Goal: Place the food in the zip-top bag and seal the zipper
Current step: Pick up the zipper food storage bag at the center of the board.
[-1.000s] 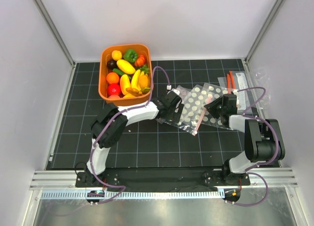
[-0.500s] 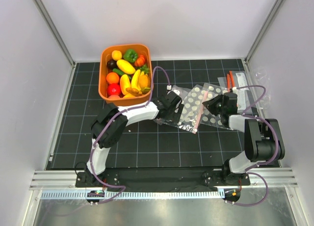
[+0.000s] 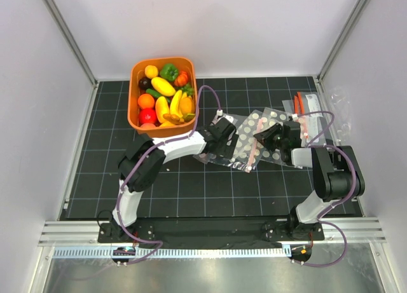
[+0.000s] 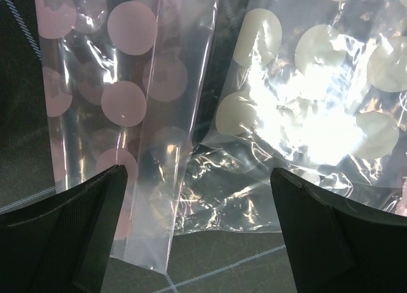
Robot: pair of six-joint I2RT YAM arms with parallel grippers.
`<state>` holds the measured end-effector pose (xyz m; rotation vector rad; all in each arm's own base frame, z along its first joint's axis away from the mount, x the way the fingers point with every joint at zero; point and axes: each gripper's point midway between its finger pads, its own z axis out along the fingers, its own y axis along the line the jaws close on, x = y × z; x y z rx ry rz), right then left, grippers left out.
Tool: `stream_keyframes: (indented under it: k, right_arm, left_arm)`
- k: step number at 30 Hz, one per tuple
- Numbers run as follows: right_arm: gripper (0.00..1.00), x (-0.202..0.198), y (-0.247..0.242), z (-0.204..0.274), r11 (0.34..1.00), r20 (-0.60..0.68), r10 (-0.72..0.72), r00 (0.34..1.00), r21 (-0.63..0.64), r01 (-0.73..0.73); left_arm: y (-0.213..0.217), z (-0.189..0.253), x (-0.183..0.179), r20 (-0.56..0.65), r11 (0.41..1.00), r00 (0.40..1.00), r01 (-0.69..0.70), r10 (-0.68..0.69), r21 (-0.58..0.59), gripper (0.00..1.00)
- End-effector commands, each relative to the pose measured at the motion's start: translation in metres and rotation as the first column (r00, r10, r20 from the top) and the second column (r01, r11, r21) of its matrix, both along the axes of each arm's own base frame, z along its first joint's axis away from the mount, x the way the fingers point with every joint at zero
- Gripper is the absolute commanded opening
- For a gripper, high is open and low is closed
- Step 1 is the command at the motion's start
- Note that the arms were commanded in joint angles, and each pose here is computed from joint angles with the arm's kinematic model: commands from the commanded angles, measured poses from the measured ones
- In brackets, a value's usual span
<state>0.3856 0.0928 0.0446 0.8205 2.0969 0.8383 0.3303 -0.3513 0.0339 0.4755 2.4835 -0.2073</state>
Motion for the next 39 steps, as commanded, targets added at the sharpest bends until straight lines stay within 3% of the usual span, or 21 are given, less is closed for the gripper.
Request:
stream_keyframes:
  k: [1,12,16,21,25,34,39]
  right_arm:
    - [0.29,0.006,0.011,0.011,0.999,0.054,0.023,0.998,0.022,-0.024]
    - [0.29,0.004,0.027,0.019,0.996,0.085,0.075,0.994,0.048,-0.079]
    - [0.22,0.004,0.035,0.028,0.992,0.115,0.106,0.988,0.053,-0.113]
    - [0.01,0.001,0.045,0.055,0.988,0.185,0.154,0.971,-0.023,-0.152]
    - [0.01,-0.005,0.043,0.080,0.986,0.235,0.154,0.960,-0.104,-0.133]
    - [0.01,-0.032,0.039,0.133,0.966,0.349,0.180,0.920,-0.240,-0.098]
    - [0.01,-0.040,0.044,0.146,0.961,0.366,0.176,0.914,-0.266,-0.078]
  left_arm:
    - [-0.008,0.015,0.008,0.036,1.000,0.999,0.004,-0.004,-0.016,1.00]
    - [-0.010,0.011,0.007,0.032,1.000,0.999,0.012,-0.012,-0.001,1.00]
    - [-0.011,0.012,0.007,0.035,1.000,0.999,0.013,-0.013,-0.002,1.00]
    - [-0.010,0.022,0.006,0.052,1.000,0.999,0.014,-0.014,-0.007,1.00]
    - [-0.007,0.045,0.000,0.087,0.999,0.996,0.017,-0.015,-0.029,1.00]
    - [0.012,0.125,-0.019,0.217,0.972,0.975,0.004,0.049,-0.235,1.00]
    - [0.014,0.155,-0.036,0.269,0.932,0.963,0.084,0.014,-0.352,1.00]
